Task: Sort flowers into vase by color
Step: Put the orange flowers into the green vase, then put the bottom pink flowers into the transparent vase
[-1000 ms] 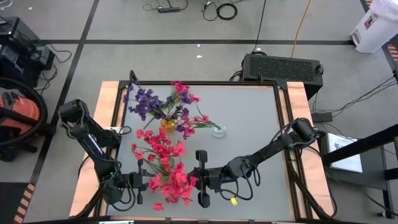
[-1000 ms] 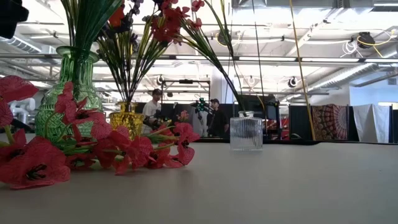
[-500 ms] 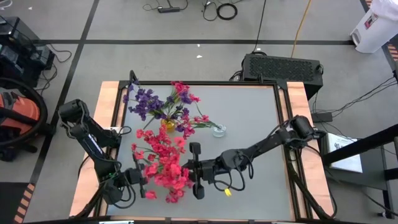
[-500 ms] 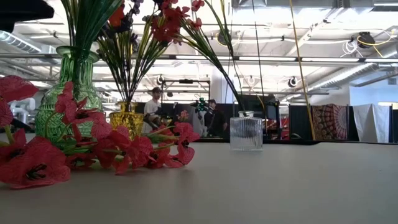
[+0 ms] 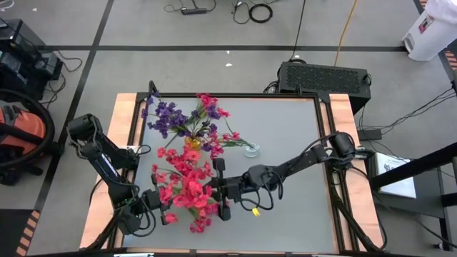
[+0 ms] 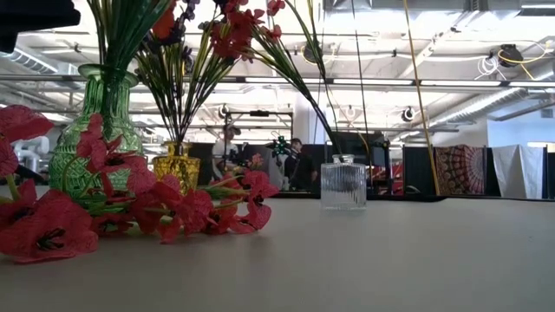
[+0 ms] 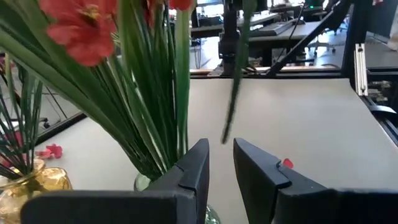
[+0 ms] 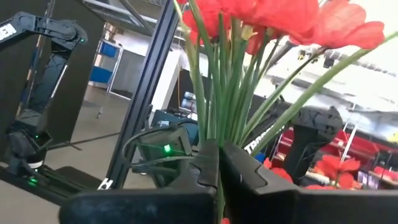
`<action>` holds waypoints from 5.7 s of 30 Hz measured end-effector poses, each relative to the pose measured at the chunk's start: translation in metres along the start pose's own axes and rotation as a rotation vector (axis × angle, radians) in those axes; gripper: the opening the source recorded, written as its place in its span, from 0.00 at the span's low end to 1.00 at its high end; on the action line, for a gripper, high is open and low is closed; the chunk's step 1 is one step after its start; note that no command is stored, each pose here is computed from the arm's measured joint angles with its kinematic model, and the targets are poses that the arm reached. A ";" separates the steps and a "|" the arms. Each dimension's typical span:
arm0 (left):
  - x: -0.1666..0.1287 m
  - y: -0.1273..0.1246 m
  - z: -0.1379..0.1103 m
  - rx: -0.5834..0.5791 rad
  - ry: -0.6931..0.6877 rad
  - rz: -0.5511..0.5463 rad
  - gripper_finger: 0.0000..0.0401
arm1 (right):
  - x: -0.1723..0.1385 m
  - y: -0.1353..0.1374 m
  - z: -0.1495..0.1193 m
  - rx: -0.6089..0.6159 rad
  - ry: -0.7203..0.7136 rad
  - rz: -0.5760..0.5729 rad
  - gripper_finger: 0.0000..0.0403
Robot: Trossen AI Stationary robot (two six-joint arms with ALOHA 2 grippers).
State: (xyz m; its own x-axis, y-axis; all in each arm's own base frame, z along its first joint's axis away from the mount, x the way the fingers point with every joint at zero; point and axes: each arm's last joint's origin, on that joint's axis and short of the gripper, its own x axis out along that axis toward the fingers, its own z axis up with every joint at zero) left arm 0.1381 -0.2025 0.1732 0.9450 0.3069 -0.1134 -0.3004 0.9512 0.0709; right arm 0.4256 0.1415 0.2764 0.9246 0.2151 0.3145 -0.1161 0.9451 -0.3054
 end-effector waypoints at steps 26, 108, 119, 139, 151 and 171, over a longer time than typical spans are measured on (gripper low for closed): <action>0.000 -0.001 -0.001 -0.001 0.018 -0.030 0.20 | 0.001 -0.012 -0.007 -0.062 0.020 0.028 0.00; 0.008 -0.002 -0.002 -0.004 0.096 -0.130 0.20 | 0.021 -0.013 -0.032 -0.043 0.196 0.025 0.00; 0.008 -0.002 -0.002 -0.009 0.094 -0.130 0.20 | 0.020 -0.010 -0.034 -0.029 0.216 0.042 0.00; 0.006 0.000 0.005 -0.038 0.090 -0.146 0.20 | 0.014 0.025 -0.026 -0.075 0.349 -0.133 0.39; -0.011 -0.002 0.009 -0.025 0.079 -0.215 0.20 | 0.002 0.067 -0.012 -0.193 0.449 -0.262 0.46; -0.018 -0.005 -0.007 0.117 0.342 -0.569 0.20 | -0.019 0.126 0.013 -0.203 0.461 -0.225 0.46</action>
State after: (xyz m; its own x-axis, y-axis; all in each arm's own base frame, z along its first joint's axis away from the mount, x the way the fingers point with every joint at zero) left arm 0.1219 -0.2129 0.1675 0.8520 -0.2292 -0.4706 0.2660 0.9639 0.0121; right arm 0.3886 0.2601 0.2433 0.9870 -0.1595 -0.0207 0.1324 0.8791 -0.4578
